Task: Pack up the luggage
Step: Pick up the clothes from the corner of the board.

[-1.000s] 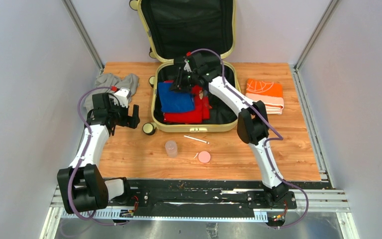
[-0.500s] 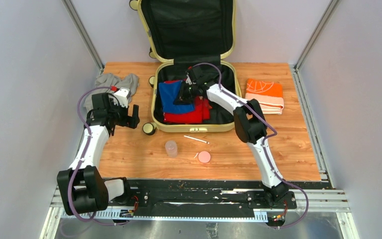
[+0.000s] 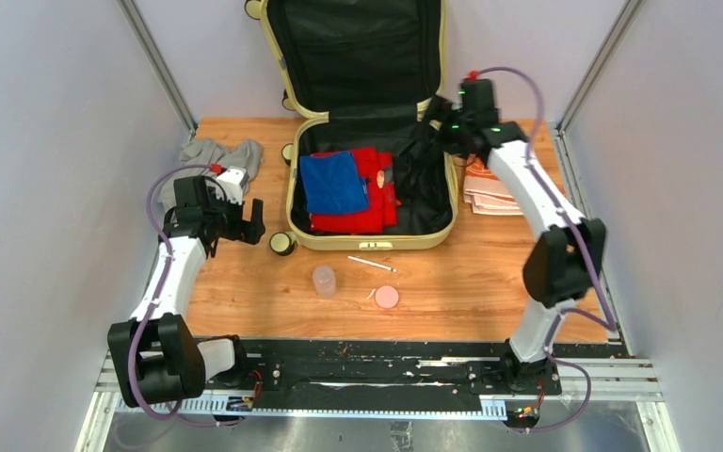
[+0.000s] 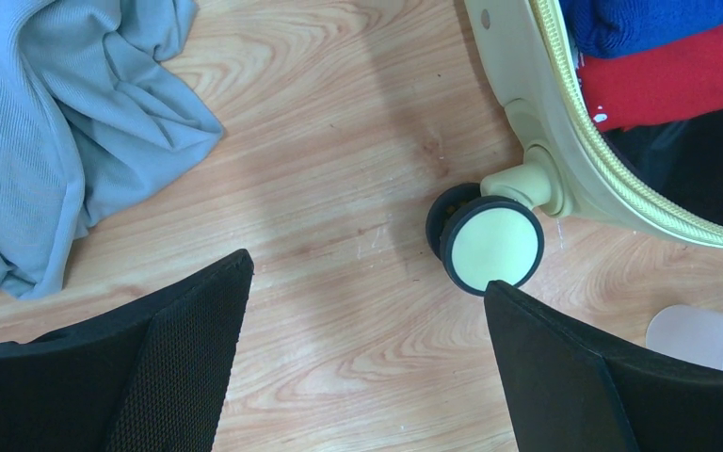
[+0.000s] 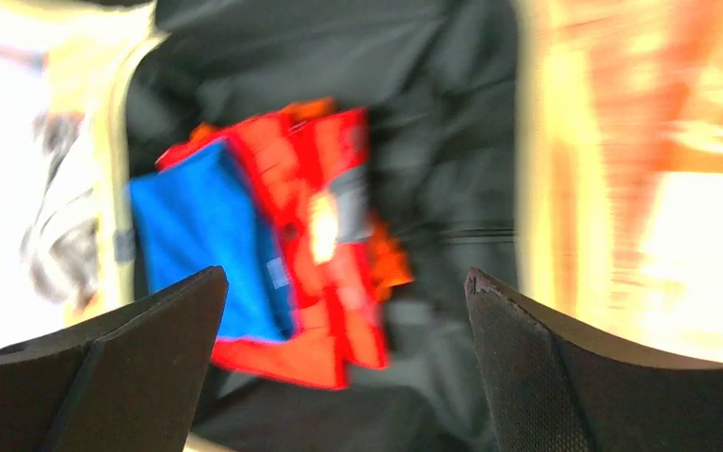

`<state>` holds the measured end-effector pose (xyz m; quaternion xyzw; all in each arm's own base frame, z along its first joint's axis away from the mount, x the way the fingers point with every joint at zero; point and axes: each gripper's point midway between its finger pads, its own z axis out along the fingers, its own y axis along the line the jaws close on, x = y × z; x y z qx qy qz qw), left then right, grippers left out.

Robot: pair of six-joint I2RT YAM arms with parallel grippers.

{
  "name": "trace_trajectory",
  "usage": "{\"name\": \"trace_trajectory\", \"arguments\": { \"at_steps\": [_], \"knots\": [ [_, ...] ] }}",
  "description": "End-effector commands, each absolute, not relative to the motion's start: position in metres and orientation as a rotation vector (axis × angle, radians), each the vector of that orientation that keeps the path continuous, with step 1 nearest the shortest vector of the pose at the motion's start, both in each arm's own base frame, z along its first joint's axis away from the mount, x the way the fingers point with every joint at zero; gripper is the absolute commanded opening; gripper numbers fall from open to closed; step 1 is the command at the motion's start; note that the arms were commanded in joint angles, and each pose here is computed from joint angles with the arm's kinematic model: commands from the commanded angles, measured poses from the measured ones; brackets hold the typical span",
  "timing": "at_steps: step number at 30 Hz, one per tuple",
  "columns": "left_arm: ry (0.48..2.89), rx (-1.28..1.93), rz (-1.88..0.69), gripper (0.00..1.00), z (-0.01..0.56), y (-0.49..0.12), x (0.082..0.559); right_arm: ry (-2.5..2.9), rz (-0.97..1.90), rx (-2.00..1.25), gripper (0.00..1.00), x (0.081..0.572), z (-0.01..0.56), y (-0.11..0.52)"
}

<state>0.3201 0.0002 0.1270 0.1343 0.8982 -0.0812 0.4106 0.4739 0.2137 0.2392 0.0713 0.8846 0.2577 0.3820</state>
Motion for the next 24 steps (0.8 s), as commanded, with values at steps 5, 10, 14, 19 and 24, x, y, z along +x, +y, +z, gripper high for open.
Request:
{"name": "trace_trajectory", "arguments": {
  "at_steps": [5,10,14,19,24],
  "knots": [
    [2.249,0.326,-0.235,1.0,0.135,-0.002,0.325,2.352,0.084,0.517,1.0,0.475,0.164,0.033],
    [2.239,0.319,-0.28,1.0,0.136,-0.008,0.325,2.424,-0.029,0.535,0.99,0.508,0.128,0.015],
    [2.235,0.307,-0.308,1.0,0.141,-0.011,0.325,2.455,-0.055,0.533,0.99,0.54,0.104,0.016],
    [2.238,0.315,-0.276,1.0,0.141,-0.007,0.323,2.508,-0.104,0.487,0.99,0.558,0.078,0.026],
    [2.248,0.318,-0.261,1.0,0.139,-0.005,0.323,2.599,-0.269,0.457,0.96,0.542,0.041,0.018]
  ]
}}
